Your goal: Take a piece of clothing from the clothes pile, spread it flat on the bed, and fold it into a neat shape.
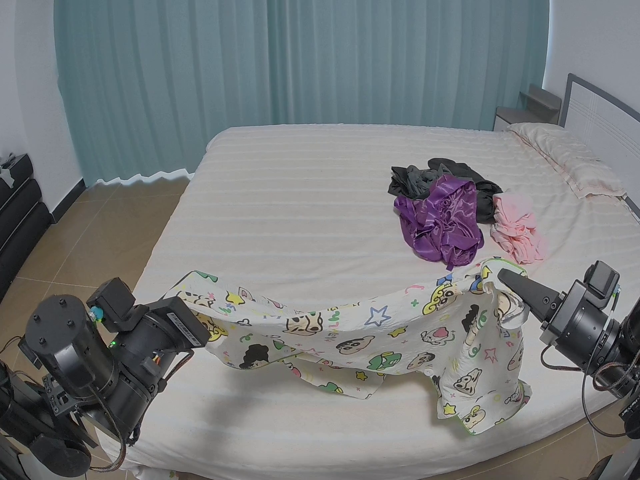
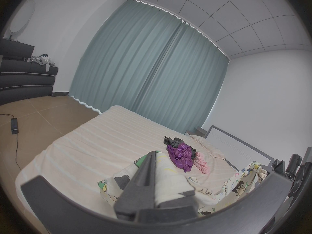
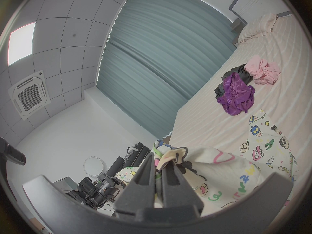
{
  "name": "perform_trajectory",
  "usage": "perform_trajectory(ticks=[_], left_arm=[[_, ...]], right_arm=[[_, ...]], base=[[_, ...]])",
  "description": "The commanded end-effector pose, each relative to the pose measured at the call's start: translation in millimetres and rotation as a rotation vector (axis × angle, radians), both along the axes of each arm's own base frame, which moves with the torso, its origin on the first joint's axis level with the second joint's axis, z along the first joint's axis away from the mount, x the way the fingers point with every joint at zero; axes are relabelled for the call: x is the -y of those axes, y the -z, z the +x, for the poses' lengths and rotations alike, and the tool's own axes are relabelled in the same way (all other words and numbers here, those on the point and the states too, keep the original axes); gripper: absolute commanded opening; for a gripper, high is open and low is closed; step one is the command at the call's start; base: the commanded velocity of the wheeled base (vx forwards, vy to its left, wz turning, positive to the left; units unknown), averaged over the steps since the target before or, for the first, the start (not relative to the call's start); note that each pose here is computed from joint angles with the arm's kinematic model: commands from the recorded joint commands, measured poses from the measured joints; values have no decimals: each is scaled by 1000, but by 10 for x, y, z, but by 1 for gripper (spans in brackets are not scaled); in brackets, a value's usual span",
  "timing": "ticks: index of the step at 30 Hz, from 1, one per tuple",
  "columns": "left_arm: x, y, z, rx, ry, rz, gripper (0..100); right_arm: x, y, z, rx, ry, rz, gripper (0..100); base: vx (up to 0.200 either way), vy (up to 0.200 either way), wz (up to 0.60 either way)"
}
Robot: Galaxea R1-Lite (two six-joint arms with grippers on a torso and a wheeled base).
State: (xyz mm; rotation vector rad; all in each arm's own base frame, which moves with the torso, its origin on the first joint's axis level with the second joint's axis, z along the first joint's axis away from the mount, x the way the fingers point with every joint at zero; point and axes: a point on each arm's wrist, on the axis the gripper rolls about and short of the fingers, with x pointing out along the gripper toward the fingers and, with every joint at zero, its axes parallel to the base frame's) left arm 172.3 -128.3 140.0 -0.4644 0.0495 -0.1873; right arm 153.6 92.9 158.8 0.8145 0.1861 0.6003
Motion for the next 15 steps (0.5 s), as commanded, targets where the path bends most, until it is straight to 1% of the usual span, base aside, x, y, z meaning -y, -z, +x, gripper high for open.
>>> perform_trajectory(ticks=[1, 3, 8, 12, 14, 15], left_arm=[[1, 2, 2, -1, 0, 0, 0], [3, 5, -2, -2, 1, 1, 0], [-23, -21, 1, 7, -6, -11, 0], [-24, -9, -10, 3, -3, -5, 0], [-25, 4, -16, -2, -3, 1, 0], [-38, 16, -31, -6, -5, 6, 0]], right_arm=[[-2, -3, 1, 2, 0, 0, 0], [2, -6, 1, 3, 1, 1, 0], [45, -63, 24, 32, 29, 10, 0], [58, -101, 19, 58, 36, -1, 0], [68, -106, -5, 69, 36, -9, 0], [83, -133, -48, 89, 34, -9, 0]], base=[[0, 200, 0], [0, 200, 0], [0, 0, 0], [0, 0, 0], [-200, 0, 0], [-200, 0, 0]])
